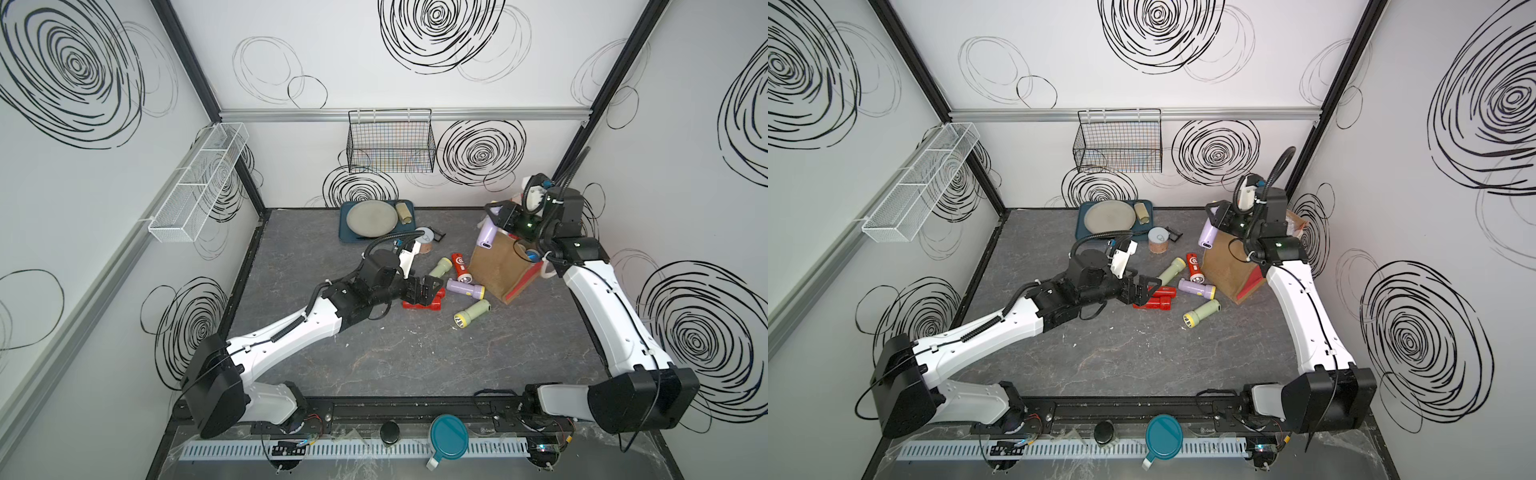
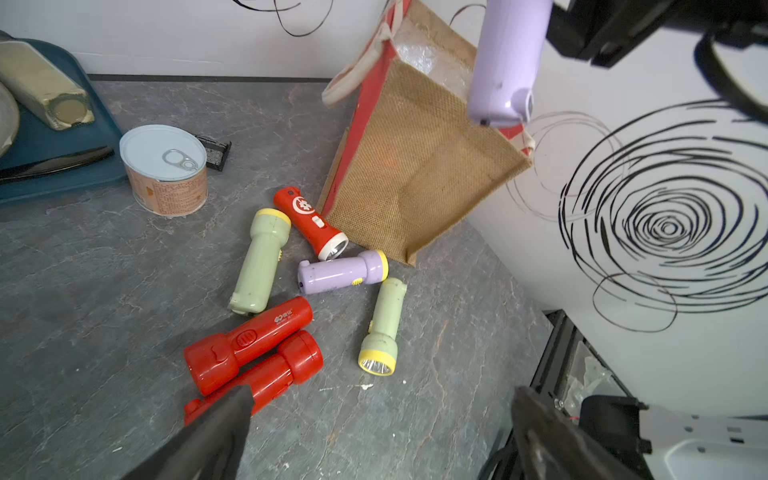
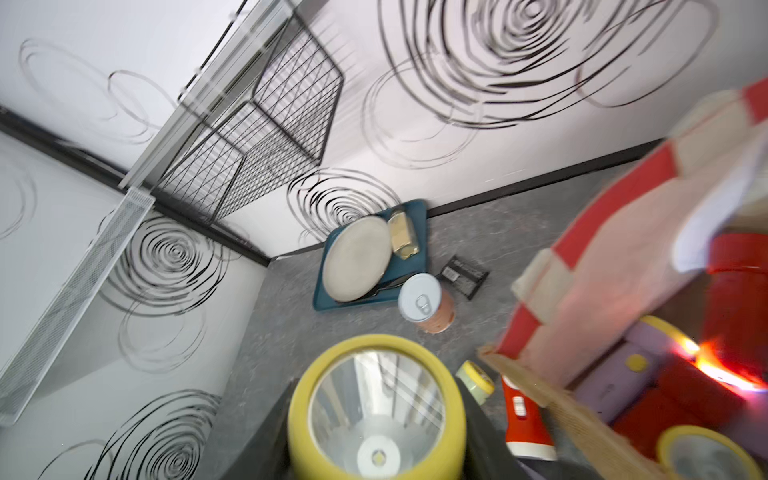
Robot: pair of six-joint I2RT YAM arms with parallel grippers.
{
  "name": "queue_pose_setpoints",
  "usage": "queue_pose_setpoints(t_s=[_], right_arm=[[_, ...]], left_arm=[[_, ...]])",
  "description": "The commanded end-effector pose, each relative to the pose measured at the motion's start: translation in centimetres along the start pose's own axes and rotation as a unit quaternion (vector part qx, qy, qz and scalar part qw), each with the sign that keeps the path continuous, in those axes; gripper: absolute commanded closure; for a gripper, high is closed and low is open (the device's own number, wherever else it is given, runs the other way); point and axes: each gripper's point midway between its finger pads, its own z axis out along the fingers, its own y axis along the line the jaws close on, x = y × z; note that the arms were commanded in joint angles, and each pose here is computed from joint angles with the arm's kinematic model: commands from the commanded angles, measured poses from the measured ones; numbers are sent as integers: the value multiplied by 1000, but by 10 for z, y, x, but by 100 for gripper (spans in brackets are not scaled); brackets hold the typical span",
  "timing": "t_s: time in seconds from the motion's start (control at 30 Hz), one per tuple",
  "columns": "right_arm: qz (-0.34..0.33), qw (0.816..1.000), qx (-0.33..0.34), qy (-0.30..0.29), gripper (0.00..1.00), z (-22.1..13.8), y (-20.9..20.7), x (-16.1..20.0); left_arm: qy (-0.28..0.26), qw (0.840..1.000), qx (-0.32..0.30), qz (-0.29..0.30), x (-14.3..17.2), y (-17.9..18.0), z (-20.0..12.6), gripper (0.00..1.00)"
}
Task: Put the flashlights into the tote bags
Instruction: Place the flashlight in the canvas bag.
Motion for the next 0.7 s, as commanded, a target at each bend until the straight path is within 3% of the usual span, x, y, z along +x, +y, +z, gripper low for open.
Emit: queue_pose_setpoints(t_s=[0.0,0.3,0.67], right_arm=[[10,998,49,-24,100,-11,-26,-26],[42,985,148,-79,100,-22,-103,-65],[48,970,231,-59,100,3,-184,-58]], left_arm=[[-12,999,-5,39,-12,-11,1,0],[11,998,1,64,1,-34,11,1],[14,997,11,70,6,-49,15,1]])
